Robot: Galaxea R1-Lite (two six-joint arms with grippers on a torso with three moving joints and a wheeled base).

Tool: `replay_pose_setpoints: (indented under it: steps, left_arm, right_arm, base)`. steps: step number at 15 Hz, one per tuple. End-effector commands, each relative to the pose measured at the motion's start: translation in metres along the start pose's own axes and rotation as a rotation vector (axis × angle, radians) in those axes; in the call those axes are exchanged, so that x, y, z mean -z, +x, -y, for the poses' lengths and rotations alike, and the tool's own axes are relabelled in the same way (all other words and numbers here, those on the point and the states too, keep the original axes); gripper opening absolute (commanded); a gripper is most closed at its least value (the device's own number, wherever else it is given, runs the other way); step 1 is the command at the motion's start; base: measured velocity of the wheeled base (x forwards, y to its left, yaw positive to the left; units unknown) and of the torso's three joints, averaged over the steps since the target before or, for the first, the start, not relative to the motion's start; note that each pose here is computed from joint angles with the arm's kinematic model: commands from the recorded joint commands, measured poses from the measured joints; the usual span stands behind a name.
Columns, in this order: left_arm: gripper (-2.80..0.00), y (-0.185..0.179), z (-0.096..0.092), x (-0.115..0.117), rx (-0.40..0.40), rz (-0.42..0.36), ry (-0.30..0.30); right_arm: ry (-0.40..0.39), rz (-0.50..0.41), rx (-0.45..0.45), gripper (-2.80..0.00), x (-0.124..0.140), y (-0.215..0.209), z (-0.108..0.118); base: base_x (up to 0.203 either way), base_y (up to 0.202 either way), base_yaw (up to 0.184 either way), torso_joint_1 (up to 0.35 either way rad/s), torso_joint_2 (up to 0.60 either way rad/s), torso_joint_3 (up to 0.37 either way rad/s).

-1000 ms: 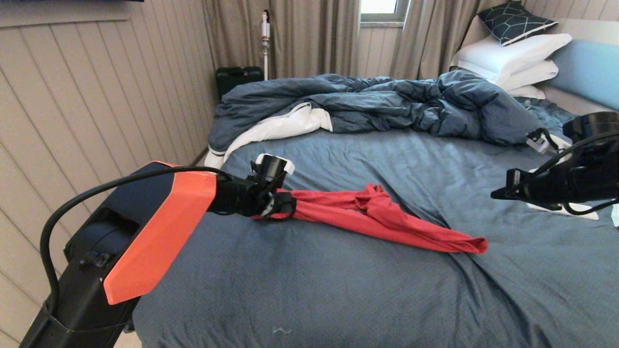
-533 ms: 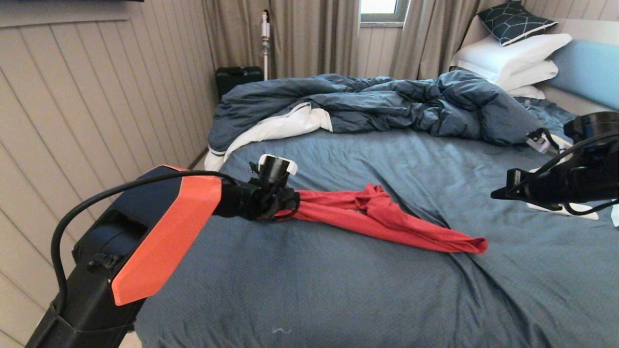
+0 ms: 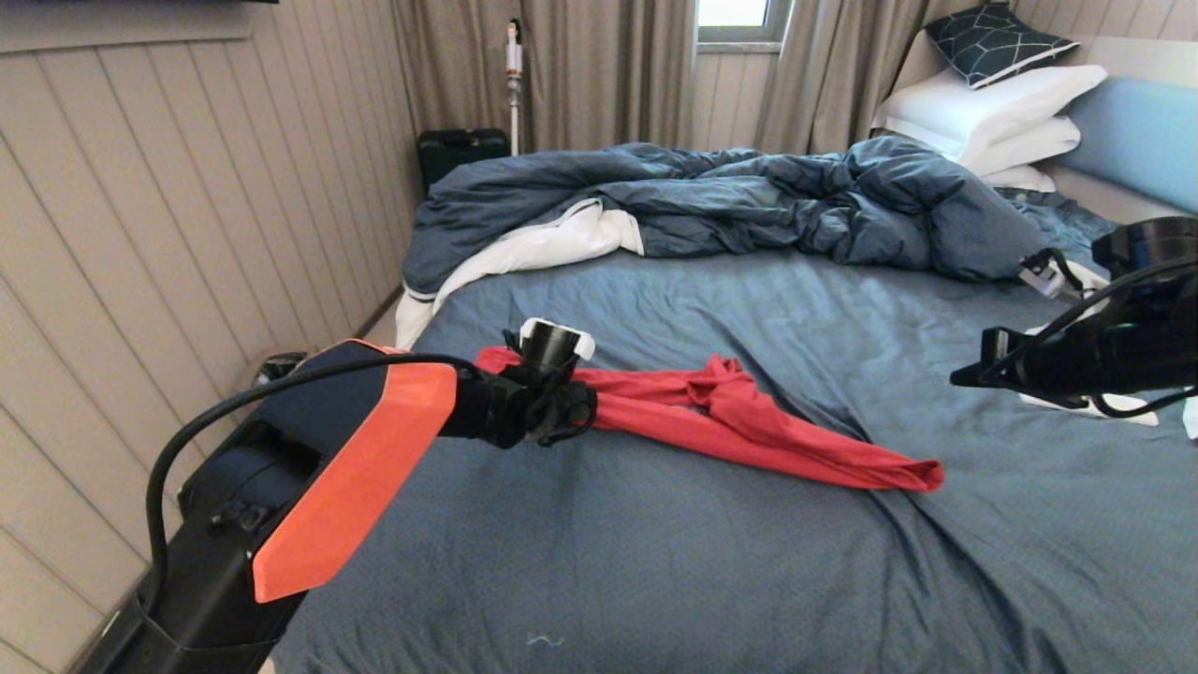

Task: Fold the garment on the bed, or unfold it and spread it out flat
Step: Unford the red T-shirt

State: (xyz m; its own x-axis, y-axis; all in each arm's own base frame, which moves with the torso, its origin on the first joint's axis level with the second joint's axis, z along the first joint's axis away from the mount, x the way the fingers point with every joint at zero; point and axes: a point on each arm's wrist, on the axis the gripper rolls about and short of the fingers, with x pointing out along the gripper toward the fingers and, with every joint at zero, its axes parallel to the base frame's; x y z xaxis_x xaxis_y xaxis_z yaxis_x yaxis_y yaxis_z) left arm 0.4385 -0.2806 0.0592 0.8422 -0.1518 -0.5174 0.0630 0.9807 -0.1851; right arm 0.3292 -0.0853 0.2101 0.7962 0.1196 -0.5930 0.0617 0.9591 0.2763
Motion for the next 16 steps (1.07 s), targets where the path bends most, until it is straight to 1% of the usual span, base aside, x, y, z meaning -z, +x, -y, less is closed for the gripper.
replay_pose_setpoints:
  steps: [1, 2, 4, 5, 7, 13, 16]
  left_arm:
    - [0.0, 0.004, 0.004, 0.0, 0.026, 0.055, -0.014]
    - [0.0, 0.005, 0.006, -0.001, 0.041, 0.088, 0.007]
    - [0.0, 0.008, 0.008, 0.003, 0.046, 0.093, 0.032]
    - [-2.8, 0.01, 0.01, 0.008, 0.044, 0.083, 0.038]
    - [-2.8, 0.011, 0.01, 0.012, 0.031, 0.075, 0.045]
    - [-2.8, 0.014, 0.01, 0.015, 0.03, 0.072, 0.051]
    - [-2.8, 0.013, 0.011, 0.016, 0.03, 0.073, 0.071]
  right_arm:
    - [-0.006, 0.01, -0.003, -2.8, 0.001, 0.003, 0.001]
    - [-0.016, 0.03, -0.005, -2.8, 0.001, 0.004, 0.002]
    - [-0.02, 0.04, -0.007, -2.8, 0.001, 0.004, 0.001]
    - [-0.02, 0.04, -0.007, -2.8, 0.001, 0.004, 0.001]
    - [-0.02, 0.04, -0.007, -2.8, 0.001, 0.004, 0.001]
    - [-0.022, 0.039, -0.008, -2.8, 0.002, 0.004, 0.001]
    - [-0.023, 0.041, -0.008, -2.8, 0.002, 0.003, 0.001]
  base:
    - [0.0, 0.0, 0.0, 0.0, 0.0, 0.0]
    - [0.0, 0.0, 0.0, 0.0, 0.0, 0.0]
    - [0.0, 0.0, 0.0, 0.0, 0.0, 0.0]
    - [0.0, 0.0, 0.0, 0.0, 0.0, 0.0]
    - [0.0, 0.0, 0.0, 0.0, 0.0, 0.0]
    - [0.0, 0.0, 0.0, 0.0, 0.0, 0.0]
    - [0.0, 0.0, 0.0, 0.0, 0.0, 0.0]
